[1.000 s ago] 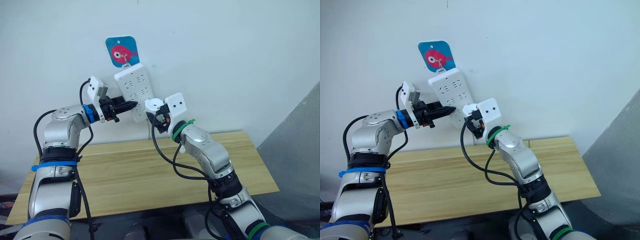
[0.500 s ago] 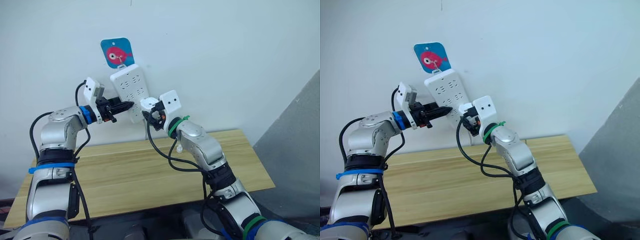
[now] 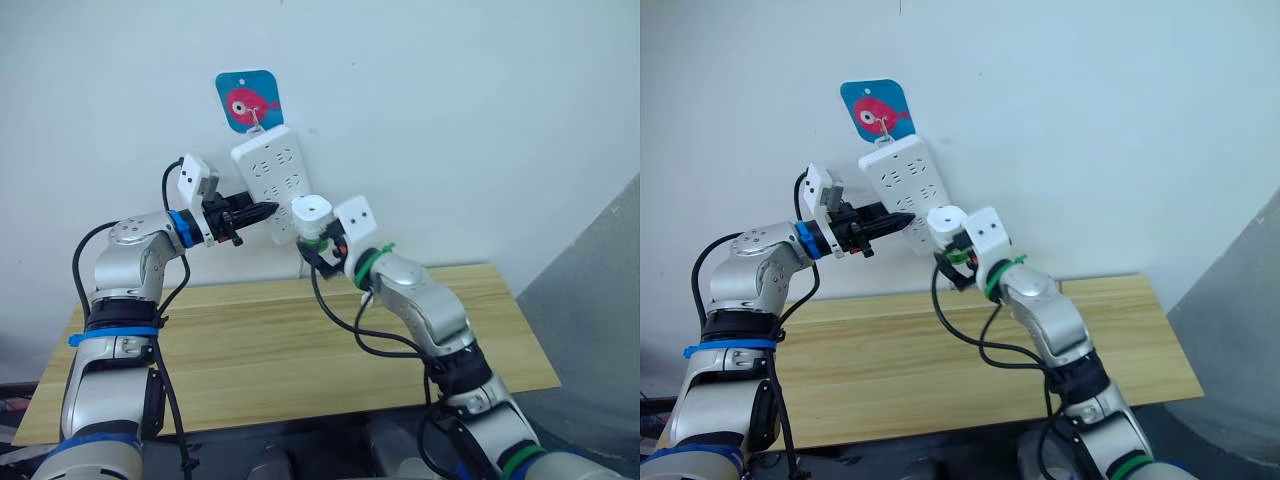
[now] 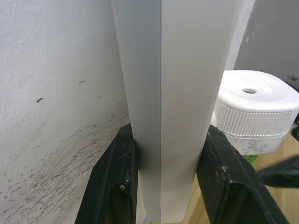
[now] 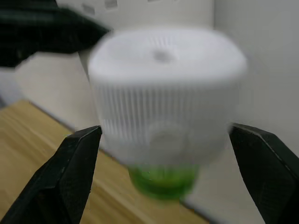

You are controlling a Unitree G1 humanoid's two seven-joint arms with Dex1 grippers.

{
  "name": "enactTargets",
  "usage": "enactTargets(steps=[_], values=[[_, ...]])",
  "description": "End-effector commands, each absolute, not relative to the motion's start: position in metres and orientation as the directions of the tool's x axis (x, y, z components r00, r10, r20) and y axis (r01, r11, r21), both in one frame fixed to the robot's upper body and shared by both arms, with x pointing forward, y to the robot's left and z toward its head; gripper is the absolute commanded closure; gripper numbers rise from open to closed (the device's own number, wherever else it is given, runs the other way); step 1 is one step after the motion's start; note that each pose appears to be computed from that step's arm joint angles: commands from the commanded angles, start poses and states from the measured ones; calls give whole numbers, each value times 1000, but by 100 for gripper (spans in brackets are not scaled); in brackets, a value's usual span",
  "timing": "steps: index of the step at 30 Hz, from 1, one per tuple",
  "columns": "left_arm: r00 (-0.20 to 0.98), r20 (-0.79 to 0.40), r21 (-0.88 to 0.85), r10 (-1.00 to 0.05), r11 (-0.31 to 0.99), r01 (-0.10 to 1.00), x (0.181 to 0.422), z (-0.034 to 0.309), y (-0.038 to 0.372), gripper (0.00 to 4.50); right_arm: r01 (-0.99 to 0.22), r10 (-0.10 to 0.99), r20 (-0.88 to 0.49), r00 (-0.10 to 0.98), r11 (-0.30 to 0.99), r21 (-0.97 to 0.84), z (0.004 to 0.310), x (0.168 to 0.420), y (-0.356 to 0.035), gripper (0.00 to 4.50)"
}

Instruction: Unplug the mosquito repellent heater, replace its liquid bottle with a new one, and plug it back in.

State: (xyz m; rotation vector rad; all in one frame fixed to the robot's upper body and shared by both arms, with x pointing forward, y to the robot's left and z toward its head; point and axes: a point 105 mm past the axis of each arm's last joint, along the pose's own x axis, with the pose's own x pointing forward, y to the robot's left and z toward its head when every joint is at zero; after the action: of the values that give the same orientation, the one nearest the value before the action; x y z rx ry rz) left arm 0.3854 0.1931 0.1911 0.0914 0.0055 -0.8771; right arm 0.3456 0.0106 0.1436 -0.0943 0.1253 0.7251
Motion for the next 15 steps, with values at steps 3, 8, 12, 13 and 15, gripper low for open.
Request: enactTargets(steps=[3,8,12,13,15], values=[[728,-58,145,-683,716,683,390,194,220,283,-723,714,-114,691,688,-67,160,320,6,0],[754,-53,186,-655,735,652,392,195,228,129,-747,740,-101,665,658,-93,170,313,6,0],[777,-65,218,-627,750,624,388,193,240,44,-772,767,-90,635,626,-114,176,308,5,0],[778,-66,218,-624,752,622,386,192,242,44,-777,773,-86,628,618,-120,177,307,5,0],[793,-70,217,-605,767,604,382,190,251,44,-789,787,-82,612,599,-138,179,304,4,0]])
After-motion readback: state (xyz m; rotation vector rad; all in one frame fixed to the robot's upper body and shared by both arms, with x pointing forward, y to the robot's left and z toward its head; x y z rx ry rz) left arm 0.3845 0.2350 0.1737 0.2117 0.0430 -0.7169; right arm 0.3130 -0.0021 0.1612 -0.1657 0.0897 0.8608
